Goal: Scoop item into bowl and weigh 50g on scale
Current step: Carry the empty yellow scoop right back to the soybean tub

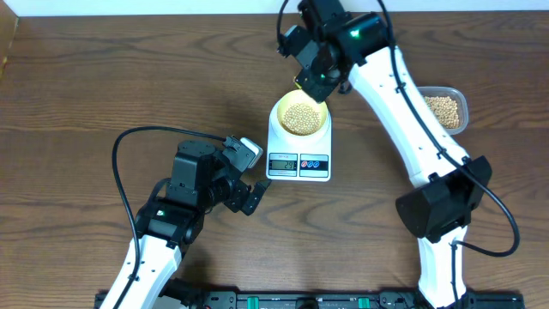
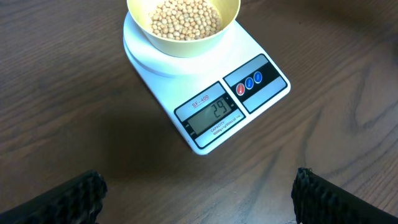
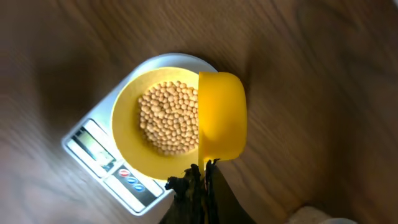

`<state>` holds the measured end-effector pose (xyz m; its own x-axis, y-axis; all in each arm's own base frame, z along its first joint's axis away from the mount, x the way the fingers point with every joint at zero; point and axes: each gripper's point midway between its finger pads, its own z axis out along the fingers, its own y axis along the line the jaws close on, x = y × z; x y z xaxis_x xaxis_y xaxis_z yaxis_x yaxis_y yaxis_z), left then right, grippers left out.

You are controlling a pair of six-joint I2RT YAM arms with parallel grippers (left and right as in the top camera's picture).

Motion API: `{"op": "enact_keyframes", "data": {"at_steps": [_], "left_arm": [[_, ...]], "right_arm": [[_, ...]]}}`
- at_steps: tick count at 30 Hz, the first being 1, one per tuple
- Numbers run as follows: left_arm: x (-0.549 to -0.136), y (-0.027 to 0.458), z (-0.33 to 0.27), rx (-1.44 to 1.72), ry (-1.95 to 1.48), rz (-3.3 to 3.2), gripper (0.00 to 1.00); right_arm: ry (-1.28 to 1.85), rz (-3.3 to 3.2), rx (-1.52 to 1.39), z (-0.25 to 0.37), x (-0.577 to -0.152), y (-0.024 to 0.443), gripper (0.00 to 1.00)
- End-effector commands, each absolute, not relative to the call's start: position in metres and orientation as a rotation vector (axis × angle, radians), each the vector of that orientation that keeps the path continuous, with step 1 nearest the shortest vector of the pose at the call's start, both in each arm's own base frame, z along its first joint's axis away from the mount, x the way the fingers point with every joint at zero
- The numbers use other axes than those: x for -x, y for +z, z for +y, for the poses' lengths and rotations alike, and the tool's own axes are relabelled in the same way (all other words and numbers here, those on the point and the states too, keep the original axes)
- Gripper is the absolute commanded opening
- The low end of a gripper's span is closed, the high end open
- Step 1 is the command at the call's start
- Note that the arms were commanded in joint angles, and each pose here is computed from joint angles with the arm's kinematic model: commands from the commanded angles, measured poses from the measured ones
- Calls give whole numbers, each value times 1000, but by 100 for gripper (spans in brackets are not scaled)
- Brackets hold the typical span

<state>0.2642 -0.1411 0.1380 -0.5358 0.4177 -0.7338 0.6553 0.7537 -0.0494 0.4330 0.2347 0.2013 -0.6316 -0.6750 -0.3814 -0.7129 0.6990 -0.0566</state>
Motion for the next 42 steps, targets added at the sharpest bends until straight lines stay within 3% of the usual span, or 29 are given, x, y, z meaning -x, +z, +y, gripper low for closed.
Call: {"op": "enact_keyframes", "data": {"at_steps": [1, 8, 15, 22, 42], "left_arm": [[-266, 139, -139, -807, -399, 2206, 98], [-266, 139, -139, -807, -399, 2206, 98], [-266, 139, -139, -807, -399, 2206, 98], [-266, 139, -139, -807, -399, 2206, 98], [-266, 139, -139, -807, -399, 2206, 98]], "right_arm": [[289, 2532, 872, 216, -441, 238, 1], [309, 2600, 587, 131, -447, 265, 1], [247, 2785, 278, 26, -433, 250, 1], [127, 2859, 135, -37, -422, 239, 1], [99, 2904, 198, -57, -418, 217, 1]]}}
